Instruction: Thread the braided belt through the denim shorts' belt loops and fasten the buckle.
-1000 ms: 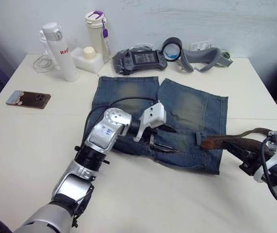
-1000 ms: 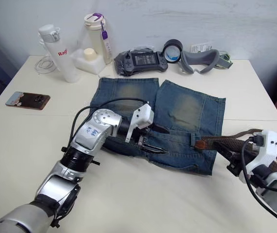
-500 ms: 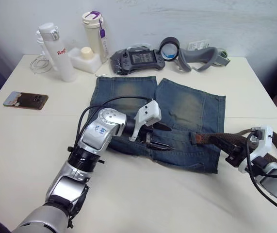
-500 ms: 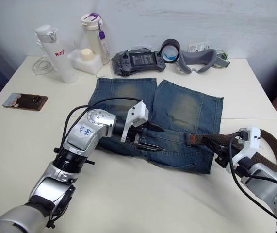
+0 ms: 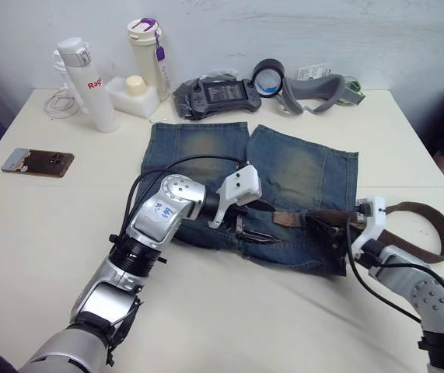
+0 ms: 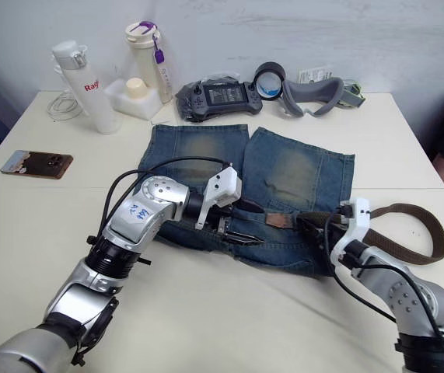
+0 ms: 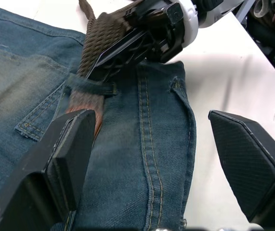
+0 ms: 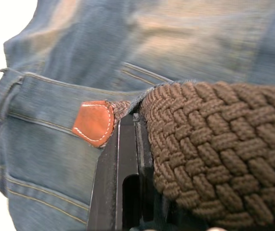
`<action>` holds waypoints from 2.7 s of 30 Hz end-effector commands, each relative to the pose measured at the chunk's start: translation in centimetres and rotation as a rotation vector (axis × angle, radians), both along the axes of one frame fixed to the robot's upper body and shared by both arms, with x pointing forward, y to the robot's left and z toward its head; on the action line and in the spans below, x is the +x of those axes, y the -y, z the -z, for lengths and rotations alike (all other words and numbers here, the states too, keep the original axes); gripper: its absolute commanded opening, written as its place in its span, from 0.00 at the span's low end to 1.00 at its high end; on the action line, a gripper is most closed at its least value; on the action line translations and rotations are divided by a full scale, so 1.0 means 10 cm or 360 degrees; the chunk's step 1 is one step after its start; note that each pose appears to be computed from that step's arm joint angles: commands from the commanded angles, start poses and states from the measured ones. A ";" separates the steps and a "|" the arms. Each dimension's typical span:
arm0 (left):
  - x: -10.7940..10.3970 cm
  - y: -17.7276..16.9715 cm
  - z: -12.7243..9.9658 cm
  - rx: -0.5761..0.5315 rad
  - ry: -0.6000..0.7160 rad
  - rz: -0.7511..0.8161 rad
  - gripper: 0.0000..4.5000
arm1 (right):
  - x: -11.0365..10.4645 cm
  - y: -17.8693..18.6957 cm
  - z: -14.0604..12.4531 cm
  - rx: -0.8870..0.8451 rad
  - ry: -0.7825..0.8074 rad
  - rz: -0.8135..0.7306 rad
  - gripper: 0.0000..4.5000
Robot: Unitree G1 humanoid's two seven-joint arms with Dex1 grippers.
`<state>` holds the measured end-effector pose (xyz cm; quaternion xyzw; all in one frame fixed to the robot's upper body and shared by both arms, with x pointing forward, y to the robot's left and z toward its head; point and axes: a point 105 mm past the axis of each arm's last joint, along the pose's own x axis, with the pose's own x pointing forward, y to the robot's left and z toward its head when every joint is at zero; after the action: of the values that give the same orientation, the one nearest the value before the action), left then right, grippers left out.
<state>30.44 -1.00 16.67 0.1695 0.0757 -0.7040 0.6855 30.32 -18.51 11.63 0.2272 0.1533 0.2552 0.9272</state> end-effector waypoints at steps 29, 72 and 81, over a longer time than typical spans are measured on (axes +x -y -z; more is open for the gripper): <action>0.37 0.49 0.10 0.0039 0.0935 0.0006 0.93 | -0.81 -0.17 -0.26 -0.0173 0.0021 -0.0228 0.77; 0.62 0.54 0.17 0.0185 0.1315 -0.0031 0.00 | -0.60 -0.11 -0.18 -0.0724 0.0146 -0.0117 0.46; 0.62 0.35 0.05 0.0429 0.1379 0.0091 0.00 | -0.53 -0.11 0.23 -0.0972 -0.0033 -0.0192 0.01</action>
<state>36.60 -4.78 14.44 0.5110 -0.1283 -0.5743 0.6266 25.14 -17.14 10.04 -0.0636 0.2312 0.2549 0.9368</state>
